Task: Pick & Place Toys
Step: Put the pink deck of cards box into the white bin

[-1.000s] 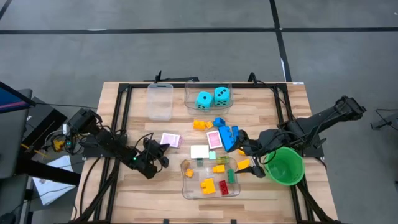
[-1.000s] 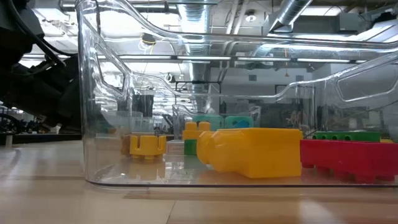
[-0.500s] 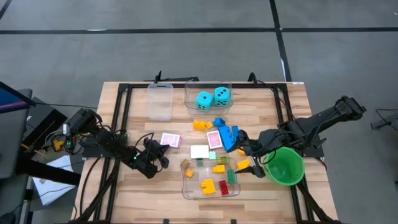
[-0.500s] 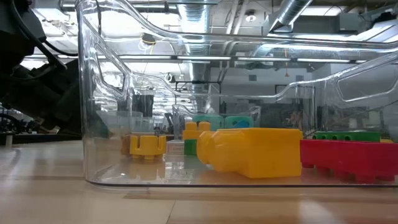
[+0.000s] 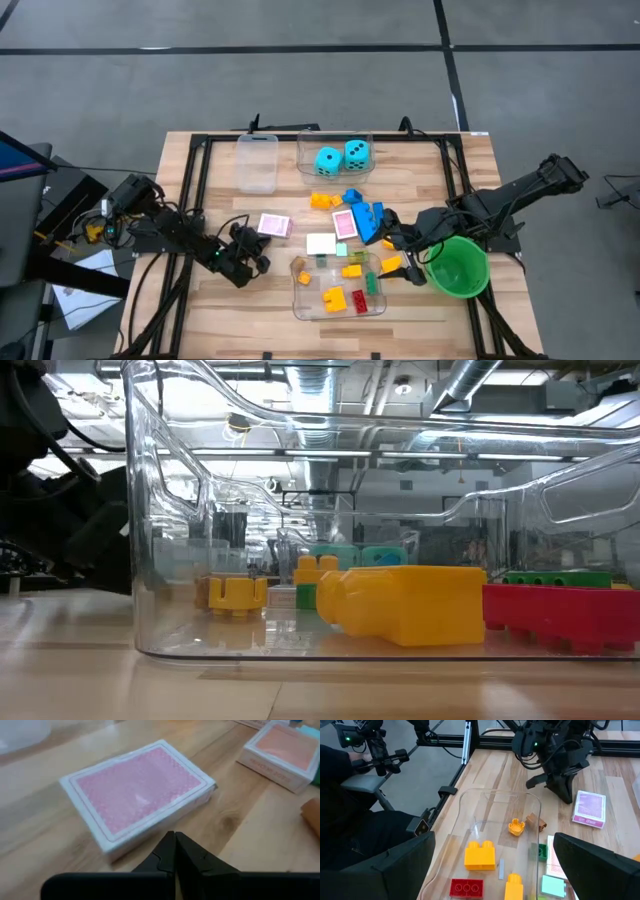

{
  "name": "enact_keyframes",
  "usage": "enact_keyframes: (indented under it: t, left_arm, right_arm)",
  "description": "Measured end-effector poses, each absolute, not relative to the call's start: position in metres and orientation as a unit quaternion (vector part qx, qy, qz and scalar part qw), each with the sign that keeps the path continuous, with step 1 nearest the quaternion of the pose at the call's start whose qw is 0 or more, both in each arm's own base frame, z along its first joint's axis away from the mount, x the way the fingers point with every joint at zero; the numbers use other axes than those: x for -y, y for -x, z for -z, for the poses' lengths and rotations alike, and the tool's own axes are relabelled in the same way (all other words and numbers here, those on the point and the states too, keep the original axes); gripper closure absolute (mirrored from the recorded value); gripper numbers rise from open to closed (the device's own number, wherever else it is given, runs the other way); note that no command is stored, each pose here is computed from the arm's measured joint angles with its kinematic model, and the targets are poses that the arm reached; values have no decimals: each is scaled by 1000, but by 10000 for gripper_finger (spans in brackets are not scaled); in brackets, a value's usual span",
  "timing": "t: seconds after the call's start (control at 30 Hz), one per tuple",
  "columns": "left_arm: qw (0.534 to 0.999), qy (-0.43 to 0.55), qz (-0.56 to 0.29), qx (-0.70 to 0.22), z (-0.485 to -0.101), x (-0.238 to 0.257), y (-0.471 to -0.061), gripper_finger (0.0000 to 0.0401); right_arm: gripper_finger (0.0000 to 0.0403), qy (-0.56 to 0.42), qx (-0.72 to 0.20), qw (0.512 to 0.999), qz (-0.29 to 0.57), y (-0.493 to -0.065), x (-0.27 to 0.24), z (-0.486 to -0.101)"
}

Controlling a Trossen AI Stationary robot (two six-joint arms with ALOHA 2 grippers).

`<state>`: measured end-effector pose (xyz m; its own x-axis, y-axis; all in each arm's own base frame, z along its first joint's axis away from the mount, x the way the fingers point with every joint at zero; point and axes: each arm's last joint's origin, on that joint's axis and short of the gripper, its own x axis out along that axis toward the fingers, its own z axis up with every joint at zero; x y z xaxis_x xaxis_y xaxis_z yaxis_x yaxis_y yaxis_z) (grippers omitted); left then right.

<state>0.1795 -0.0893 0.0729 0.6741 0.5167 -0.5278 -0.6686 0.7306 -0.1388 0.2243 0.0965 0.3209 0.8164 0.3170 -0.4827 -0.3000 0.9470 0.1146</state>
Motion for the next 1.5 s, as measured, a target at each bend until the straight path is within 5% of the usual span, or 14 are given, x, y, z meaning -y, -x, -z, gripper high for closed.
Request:
enact_keyframes:
  t: [1.5]
  left_arm:
    - [894, 187, -373, -161, -75, 89, -177, 401]
  right_arm:
    - [6, -16, -256, 953, -162, -224, -96, -321]
